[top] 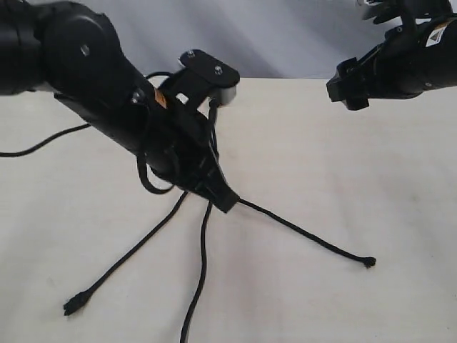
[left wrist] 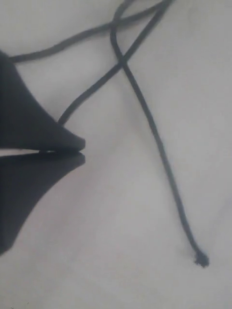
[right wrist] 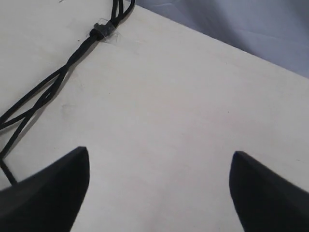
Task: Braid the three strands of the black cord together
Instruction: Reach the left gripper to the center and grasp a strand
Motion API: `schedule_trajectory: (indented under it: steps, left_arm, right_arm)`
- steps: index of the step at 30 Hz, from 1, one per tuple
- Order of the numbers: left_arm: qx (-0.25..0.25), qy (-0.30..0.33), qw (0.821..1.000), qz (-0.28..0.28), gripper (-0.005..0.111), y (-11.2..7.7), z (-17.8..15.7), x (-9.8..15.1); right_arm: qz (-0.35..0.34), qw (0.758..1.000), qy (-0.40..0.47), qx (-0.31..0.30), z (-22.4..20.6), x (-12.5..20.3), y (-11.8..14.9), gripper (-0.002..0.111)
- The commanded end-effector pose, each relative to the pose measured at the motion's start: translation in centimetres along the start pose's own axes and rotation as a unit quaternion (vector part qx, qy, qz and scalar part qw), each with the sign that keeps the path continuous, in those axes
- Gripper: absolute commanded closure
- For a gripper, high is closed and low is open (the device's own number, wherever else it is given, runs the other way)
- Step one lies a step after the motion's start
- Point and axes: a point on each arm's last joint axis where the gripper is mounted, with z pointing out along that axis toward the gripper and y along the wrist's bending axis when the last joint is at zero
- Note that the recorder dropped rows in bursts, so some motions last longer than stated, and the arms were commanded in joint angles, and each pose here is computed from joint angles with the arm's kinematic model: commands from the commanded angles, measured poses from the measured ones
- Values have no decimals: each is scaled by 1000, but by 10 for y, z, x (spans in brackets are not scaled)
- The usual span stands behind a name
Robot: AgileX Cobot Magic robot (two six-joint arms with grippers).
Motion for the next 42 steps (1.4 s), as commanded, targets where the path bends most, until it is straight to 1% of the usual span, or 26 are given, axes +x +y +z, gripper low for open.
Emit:
schedule_trajectory:
  steps: [1, 4, 5, 6, 8, 9, 10, 11, 13, 14, 18, 19, 21, 25, 27, 29, 35, 37, 38, 39, 42]
  left_arm:
    - [5, 41, 999, -8, 107, -10, 34, 11]
    - [2, 77, 995, -57, 107, -5, 62, 21]
    - [-7, 92, 992, -81, 107, -3, 71, 25]
    - [-25, 104, 990, -89, 107, -2, 75, 28]
    - [-92, 120, 984, -94, 107, -3, 78, 31]
    - [-135, 125, 980, -73, 107, -9, 78, 32]
    - [-161, 123, 977, -59, 107, -16, 79, 31]
    - [-169, 118, 978, -44, 107, -25, 81, 30]
    - [-158, 111, 981, -29, 107, -37, 83, 29]
    - [-155, 109, 981, -29, 107, -38, 84, 29]
    - [-143, 111, 982, -62, 105, -41, 84, 30]
    - [-142, 111, 981, -66, 102, -42, 84, 30]
    - [-141, 113, 981, -77, 92, -42, 86, 31]
    - [-149, 127, 975, -110, 64, -41, 96, 37]
    - [-155, 139, 970, -122, 57, -40, 103, 41]
    - [-159, 152, 967, -128, 55, -39, 110, 46]
    - [-161, 183, 959, -142, 56, -38, 129, 58]
    - [-162, 191, 958, -141, 61, -37, 133, 61]
    - [-161, 195, 958, -135, 65, -37, 135, 63]
    - [-158, 197, 959, -124, 72, -37, 135, 63]
    - [-145, 203, 962, -108, 103, -39, 135, 63]
  right_arm:
    - [7, 999, -30, 9, -3, -3, -2, 33]
    - [7, 999, -31, 9, -3, -3, -3, 33]
    - [7, 999, -31, 9, -3, -3, -3, 33]
    - [7, 999, -31, 9, -3, -3, -3, 33]
    - [7, 999, -32, 9, -3, -4, -3, 33]
    - [7, 999, -33, 10, -3, -4, -3, 33]
    - [7, 999, -33, 10, -3, -4, -3, 33]
    - [7, 999, -34, 10, -3, -4, -3, 33]
    - [7, 999, -34, 10, -3, -4, -3, 33]
    - [7, 999, -34, 10, -3, -4, -3, 33]
    - [7, 999, -34, 10, -3, -4, -3, 33]
    - [7, 999, -34, 10, -3, -4, -3, 33]
    - [7, 999, -34, 10, -3, -4, -3, 33]
    - [7, 999, -34, 10, -3, -4, -3, 33]
    - [7, 999, -34, 10, -3, -4, -3, 33]
    - [7, 999, -34, 10, -3, -4, -3, 33]
    - [7, 999, -35, 10, -3, -4, -3, 33]
    - [7, 999, -35, 10, -3, -4, -3, 33]
    - [7, 999, -36, 10, -3, -4, -3, 33]
    - [7, 999, -36, 10, -3, -4, -3, 33]
    - [7, 999, -37, 11, -3, -5, -3, 33]
